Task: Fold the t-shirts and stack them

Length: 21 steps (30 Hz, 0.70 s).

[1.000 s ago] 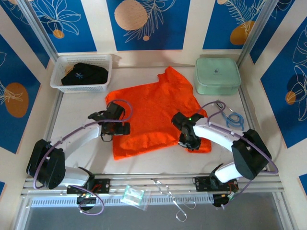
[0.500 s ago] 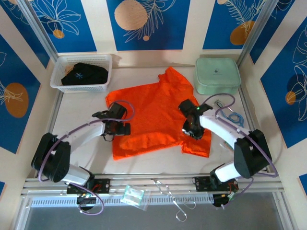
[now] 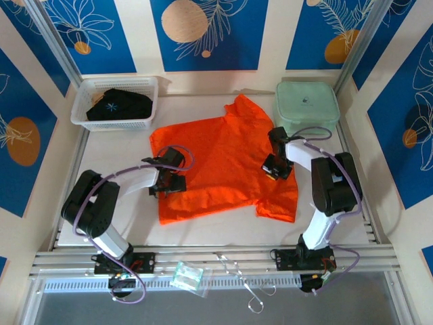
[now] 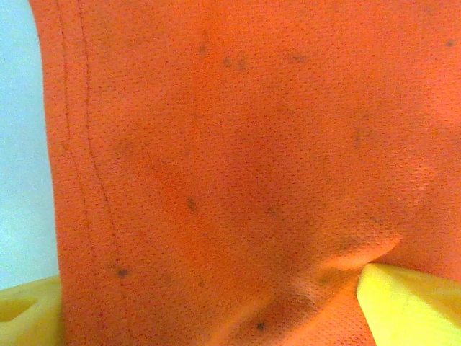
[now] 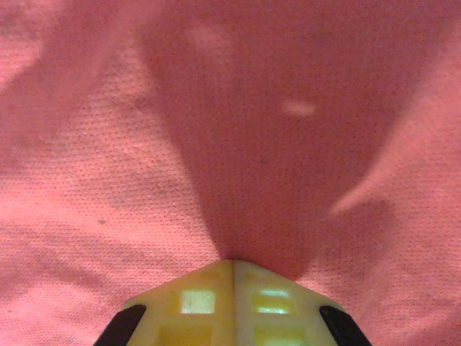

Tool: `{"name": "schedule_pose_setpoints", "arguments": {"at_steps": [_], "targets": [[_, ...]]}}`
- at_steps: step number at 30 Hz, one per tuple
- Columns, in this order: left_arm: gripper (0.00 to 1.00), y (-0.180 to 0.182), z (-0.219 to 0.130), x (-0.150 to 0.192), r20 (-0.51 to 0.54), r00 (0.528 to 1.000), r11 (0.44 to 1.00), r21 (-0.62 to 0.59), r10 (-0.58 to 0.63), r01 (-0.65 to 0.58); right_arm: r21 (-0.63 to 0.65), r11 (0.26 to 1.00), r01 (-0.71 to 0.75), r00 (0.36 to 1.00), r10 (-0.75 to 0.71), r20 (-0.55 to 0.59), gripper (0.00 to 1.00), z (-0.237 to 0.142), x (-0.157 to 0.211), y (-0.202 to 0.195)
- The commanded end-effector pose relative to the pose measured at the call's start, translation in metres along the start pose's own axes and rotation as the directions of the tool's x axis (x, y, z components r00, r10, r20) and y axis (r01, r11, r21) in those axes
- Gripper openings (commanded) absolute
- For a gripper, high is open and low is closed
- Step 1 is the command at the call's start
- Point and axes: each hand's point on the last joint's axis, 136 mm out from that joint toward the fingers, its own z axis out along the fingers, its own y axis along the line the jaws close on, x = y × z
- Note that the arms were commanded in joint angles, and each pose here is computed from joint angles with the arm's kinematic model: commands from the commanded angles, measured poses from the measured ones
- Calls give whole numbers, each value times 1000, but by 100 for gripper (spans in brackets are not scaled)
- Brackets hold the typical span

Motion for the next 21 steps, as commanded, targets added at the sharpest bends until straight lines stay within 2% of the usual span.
{"name": "schedule_pose_setpoints", "arguments": {"at_steps": [1,8,12,15,19,21], "targets": [[88,-6,25,21,-78,997,1000,16,15,-14,50,996,-77,995,80,-58,4,6,27,-30],[93,-15,26,34,-107,992,998,35,64,-60,54,990,-131,991,133,-32,8,-9,53,-64],[97,-28,9,25,-76,993,994,55,94,-90,11,995,-98,995,98,5,11,-22,42,-63],[100,-32,-29,-3,6,993,993,40,115,-115,-40,999,-24,999,25,32,13,-36,26,-48],[100,-22,-101,-64,179,976,992,-49,122,-115,-35,999,31,999,-29,37,15,-46,17,-40],[100,-14,-121,-92,221,970,994,-66,99,-86,-34,999,31,999,-30,20,15,-44,20,-39]]}}
